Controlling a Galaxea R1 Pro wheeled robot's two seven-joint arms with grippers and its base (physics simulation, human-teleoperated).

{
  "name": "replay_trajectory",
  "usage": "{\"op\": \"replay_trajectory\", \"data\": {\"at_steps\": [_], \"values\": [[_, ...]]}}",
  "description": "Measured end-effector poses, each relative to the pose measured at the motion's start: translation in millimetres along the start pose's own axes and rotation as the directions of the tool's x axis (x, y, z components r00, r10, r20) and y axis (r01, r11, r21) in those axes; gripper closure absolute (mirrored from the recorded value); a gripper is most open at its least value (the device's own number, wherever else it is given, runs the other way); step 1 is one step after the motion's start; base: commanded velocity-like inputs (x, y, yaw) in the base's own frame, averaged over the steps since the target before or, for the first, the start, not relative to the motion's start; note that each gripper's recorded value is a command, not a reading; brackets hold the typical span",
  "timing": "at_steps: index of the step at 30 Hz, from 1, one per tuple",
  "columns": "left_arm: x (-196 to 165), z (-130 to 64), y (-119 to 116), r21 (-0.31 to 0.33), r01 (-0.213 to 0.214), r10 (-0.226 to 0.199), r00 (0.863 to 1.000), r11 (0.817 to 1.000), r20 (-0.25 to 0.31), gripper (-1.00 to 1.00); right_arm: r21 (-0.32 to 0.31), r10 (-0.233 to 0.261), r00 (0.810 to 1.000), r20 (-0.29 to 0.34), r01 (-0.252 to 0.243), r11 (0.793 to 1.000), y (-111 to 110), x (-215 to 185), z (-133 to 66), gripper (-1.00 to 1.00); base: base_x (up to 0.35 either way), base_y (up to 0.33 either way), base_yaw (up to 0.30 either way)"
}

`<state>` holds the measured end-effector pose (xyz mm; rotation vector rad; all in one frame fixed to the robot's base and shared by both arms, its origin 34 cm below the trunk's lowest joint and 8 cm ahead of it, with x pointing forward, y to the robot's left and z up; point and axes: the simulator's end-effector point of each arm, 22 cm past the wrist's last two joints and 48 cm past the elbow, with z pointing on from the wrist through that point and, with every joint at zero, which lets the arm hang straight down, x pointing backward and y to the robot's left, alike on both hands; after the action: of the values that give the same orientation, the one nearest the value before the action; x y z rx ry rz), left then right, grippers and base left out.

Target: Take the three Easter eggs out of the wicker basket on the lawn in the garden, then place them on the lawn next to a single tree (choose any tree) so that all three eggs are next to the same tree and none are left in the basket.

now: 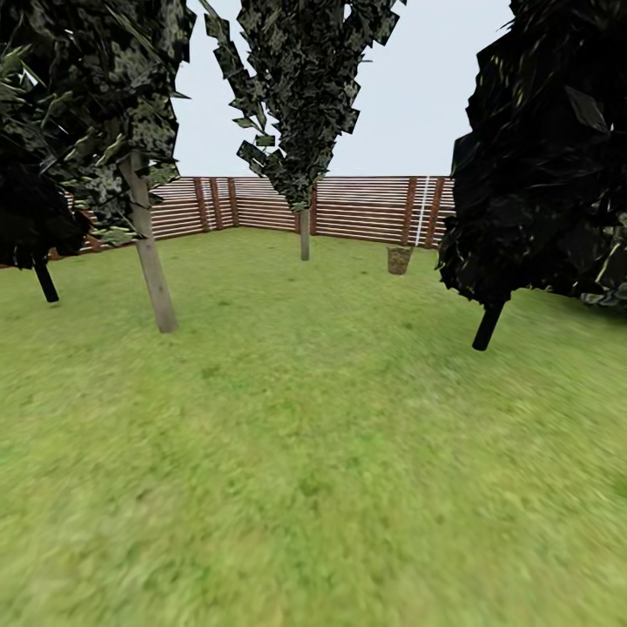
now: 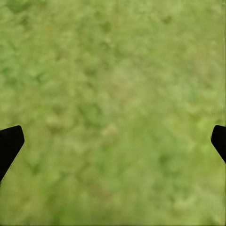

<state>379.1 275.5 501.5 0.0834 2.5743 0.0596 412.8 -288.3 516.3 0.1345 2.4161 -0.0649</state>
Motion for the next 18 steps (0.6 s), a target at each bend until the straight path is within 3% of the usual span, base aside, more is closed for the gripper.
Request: {"op": "replay_trajectory", "data": {"at_steps": [7,13,18], "values": [[0.1,0.0,0.2,0.0,0.0,0.0,1.0,1.0,0.0,-1.0,0.009,0.002,1.0,0.001,-0.002,1.0,-5.8,-0.5,0.2,-1.0,0.327,0.0,-0.001],[0.0,0.0,1.7,-0.002,0.0,0.0,1.0,1.0,0.0,-1.0,0.048,0.001,1.0,0.005,-0.001,0.999,-33.1,-3.6,0.6,-1.0,0.327,0.0,0.0],[0.0,0.0,2.4,-0.003,-0.001,0.001,1.0,1.0,0.0,-1.0,0.052,0.0,1.0,0.006,0.0,0.999,-35.8,-3.9,0.6,-1.0,0.327,0.0,0.0]]}}
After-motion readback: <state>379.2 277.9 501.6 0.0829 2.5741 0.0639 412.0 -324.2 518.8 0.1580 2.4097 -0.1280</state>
